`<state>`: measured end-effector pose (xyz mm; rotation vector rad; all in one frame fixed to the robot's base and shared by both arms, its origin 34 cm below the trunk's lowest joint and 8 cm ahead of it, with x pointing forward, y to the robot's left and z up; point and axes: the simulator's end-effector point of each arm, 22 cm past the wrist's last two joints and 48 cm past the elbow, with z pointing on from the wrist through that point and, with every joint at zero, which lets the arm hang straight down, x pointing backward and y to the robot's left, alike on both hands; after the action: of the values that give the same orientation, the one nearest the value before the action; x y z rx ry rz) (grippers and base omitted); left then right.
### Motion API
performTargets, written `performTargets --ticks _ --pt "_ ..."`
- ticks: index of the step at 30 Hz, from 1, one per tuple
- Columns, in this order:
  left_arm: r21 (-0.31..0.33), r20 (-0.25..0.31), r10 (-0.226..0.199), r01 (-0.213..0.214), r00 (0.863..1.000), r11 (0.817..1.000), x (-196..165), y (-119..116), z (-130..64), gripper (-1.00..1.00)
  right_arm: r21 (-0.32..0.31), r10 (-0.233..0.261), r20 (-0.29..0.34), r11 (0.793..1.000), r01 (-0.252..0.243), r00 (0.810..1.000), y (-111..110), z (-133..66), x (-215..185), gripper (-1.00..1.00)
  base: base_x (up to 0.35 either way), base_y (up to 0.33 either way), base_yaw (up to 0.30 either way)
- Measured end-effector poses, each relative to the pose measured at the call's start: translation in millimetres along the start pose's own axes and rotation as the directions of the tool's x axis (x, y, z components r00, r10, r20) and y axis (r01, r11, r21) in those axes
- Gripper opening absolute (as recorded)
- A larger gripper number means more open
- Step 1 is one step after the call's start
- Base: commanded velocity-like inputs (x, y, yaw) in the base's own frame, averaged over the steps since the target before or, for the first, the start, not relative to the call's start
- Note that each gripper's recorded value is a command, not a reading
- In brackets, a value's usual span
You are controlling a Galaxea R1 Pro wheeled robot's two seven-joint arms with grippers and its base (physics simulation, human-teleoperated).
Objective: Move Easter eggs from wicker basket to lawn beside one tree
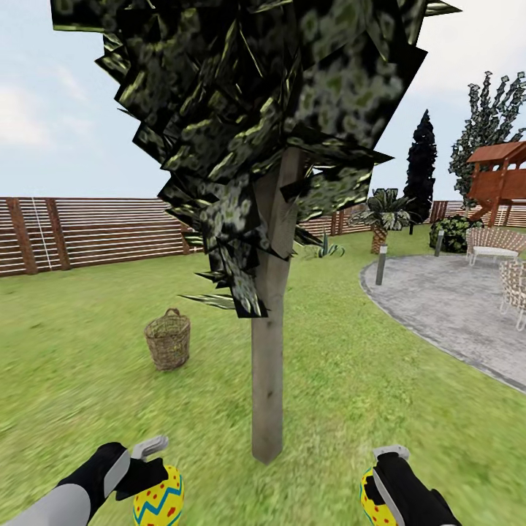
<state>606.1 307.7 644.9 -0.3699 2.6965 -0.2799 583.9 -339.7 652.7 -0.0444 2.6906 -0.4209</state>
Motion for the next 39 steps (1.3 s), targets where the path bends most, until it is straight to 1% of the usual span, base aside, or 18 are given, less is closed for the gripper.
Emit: performTargets --ticks 25,30,33,39 --pt "0.001 0.001 -0.003 0.003 1.0 1.0 18 13 38.3 -1.0 -0.004 0.006 -0.001 1.0 -0.006 1.0 14 37.2 21 -1.0 0.0 0.0 0.0" --pt "-0.004 0.003 -0.004 0.004 1.0 1.0 22 19 45.4 -1.0 -0.008 0.018 -0.006 1.0 -0.018 1.0 13 46.1 27 -1.0 0.0 0.0 0.0" --pt "-0.004 0.003 -0.004 0.004 1.0 1.0 24 20 50.2 -1.0 0.008 0.024 -0.01 1.0 -0.024 1.0 0 53.1 32 -1.0 0.0 0.0 0.0" --pt "-0.004 0.006 -0.004 0.004 1.0 1.0 28 23 59.7 -1.0 0.011 0.023 -0.011 1.0 -0.023 1.0 2 62.7 38 -1.0 0.0 0.0 0.0"
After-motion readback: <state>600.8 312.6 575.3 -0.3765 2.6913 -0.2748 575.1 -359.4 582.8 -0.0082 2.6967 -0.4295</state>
